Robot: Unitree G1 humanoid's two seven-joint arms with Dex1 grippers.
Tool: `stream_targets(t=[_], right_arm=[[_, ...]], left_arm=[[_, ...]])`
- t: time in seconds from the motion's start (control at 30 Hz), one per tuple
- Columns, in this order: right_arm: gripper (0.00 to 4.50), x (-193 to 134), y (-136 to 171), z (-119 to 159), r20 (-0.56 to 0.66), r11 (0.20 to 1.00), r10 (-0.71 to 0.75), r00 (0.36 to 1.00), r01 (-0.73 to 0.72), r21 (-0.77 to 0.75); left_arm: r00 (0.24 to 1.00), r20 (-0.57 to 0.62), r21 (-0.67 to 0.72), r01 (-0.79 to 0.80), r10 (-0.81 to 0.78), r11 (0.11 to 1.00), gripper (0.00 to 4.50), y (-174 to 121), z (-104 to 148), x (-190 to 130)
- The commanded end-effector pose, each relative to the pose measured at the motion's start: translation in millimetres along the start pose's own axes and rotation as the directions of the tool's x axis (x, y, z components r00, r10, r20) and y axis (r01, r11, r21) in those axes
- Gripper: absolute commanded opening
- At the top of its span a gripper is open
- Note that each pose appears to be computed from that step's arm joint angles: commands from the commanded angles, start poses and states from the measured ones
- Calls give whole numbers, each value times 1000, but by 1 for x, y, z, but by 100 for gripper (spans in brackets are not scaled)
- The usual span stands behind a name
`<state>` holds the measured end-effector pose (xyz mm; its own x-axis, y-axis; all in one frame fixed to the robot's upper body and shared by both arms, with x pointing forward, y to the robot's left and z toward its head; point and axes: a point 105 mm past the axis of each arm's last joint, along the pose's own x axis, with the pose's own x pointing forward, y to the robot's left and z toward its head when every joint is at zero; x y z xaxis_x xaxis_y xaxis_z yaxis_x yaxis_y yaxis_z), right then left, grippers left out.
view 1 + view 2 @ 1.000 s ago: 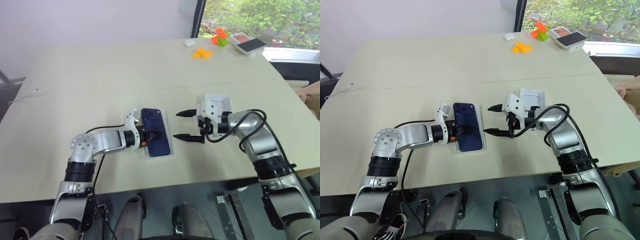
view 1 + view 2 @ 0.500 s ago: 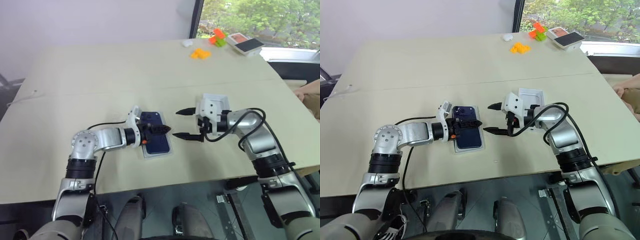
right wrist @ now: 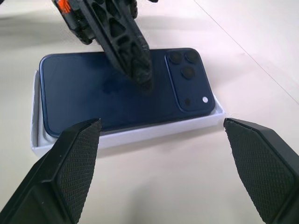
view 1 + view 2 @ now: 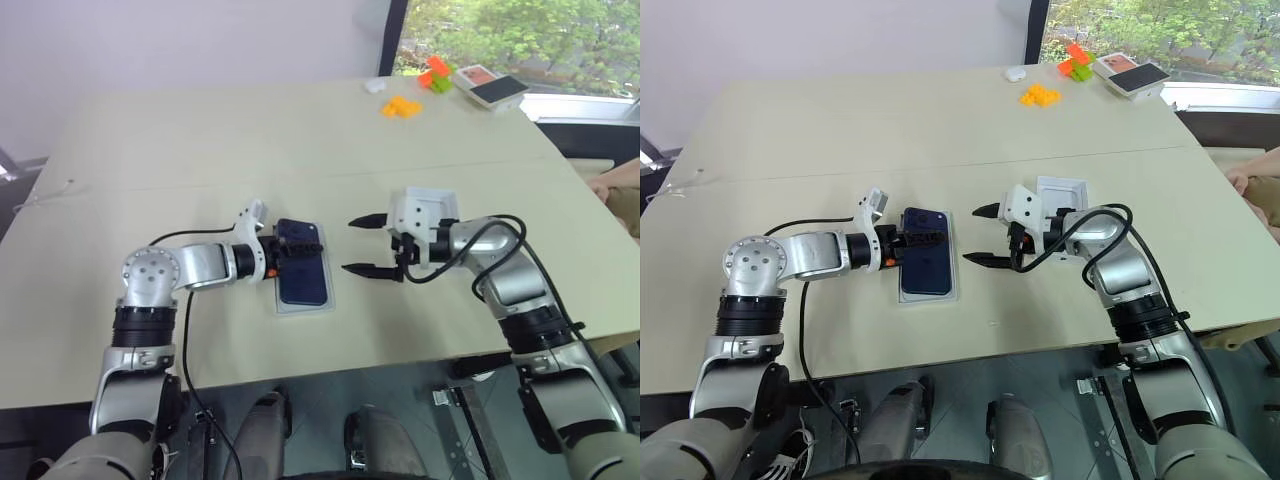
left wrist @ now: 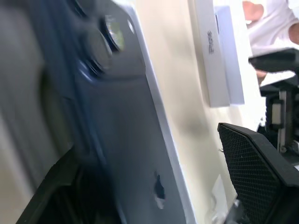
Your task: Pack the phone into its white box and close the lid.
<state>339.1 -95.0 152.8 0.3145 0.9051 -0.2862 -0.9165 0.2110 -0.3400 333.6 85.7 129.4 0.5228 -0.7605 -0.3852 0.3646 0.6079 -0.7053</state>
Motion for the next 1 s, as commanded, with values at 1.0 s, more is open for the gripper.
stream_targets(t=[1.0], right_arm=[[441,14,-9,30,92,999,-29,995,30,-14]], left_arm=[[982,165,163,-114,87,980,377,10,26,-62]])
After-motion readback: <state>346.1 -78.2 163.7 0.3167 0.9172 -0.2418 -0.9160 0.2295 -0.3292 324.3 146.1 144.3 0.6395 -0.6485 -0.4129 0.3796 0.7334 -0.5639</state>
